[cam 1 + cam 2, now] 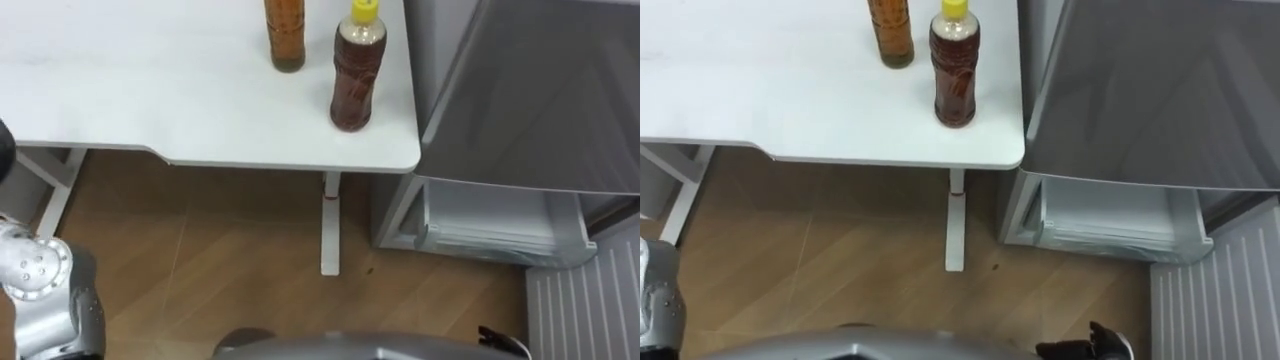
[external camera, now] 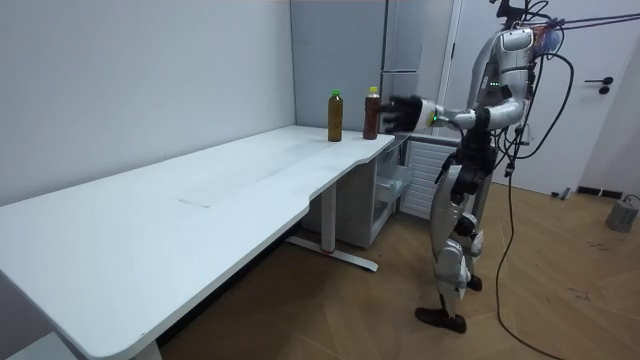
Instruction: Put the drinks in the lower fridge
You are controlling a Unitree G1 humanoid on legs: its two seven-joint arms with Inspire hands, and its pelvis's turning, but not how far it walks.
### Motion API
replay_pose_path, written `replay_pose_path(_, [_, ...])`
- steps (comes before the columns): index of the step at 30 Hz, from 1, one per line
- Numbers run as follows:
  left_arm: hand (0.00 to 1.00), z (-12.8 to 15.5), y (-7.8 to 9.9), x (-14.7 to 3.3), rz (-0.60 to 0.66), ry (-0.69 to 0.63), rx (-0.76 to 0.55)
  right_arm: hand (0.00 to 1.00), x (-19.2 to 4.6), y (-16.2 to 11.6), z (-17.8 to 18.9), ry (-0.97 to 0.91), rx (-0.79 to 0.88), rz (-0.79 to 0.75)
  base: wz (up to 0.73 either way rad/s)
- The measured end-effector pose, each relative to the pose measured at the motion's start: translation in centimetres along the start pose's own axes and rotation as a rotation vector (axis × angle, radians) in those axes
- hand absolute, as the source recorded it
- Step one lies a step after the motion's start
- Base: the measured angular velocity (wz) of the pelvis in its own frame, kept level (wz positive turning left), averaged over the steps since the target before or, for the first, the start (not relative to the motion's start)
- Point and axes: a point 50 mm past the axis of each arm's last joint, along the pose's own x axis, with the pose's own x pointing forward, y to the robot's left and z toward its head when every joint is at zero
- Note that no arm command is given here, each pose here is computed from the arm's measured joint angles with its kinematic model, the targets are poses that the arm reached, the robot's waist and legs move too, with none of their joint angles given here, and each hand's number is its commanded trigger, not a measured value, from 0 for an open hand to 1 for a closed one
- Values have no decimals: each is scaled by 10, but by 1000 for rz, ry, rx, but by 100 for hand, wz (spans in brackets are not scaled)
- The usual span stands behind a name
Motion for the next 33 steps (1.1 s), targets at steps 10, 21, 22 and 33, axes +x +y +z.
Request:
replay_pose_path(10, [0, 74, -42, -13, -282, -330, -161, 0, -2, -8, -3, -25, 19, 12, 0])
replay_pose_path(21, [0, 98, -93, -44, -763, -311, -410, 0, 1, -5, 12, -52, 7, 38, -6])
replay_pose_path(22, [0, 97, -97, -48, -820, -283, -434, 0, 2, -5, 14, -55, 4, 38, -14])
replay_pose_path(33, [0, 96, -114, -67, -1151, -246, -445, 0, 2, -3, 19, -65, 27, 52, -2])
